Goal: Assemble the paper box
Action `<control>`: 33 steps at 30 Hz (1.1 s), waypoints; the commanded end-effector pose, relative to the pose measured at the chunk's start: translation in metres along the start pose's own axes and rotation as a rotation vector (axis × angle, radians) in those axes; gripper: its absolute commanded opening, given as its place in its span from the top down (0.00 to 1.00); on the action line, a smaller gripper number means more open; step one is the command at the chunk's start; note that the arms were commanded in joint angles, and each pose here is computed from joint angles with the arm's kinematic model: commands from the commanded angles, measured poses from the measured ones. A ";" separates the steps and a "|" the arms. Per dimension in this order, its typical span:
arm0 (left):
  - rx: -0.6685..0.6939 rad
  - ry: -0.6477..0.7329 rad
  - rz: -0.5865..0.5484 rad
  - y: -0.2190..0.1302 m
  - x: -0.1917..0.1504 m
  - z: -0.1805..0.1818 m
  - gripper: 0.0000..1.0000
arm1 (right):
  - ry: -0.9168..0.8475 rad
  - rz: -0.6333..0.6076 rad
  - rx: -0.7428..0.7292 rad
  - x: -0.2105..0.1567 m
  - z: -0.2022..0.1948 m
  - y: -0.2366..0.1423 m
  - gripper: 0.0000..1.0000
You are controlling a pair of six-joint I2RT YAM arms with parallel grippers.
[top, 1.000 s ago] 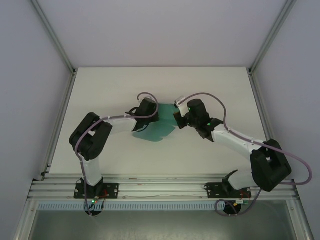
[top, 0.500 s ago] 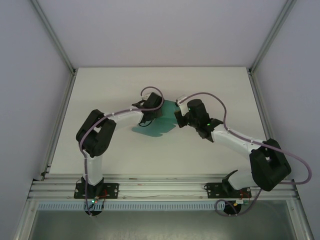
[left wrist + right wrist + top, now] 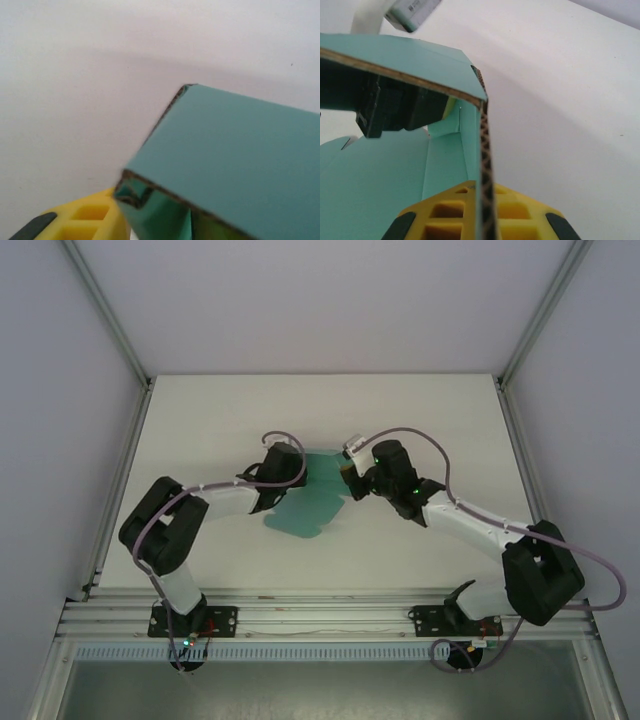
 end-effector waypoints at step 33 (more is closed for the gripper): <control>-0.092 0.022 0.047 0.039 -0.001 0.007 1.00 | 0.044 0.052 0.041 -0.021 -0.009 0.003 1.00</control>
Point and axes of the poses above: each hand's point on the last joint's axis, 136 mm out from that joint toward the fingers, its own y axis out along the fingers, its own z axis along the line the jaws close on, x = y × z, the point moved 5 cm from there along -y, back along the fingers, and after that the axes turned 9 degrees about -y, right-handed, at the moved point
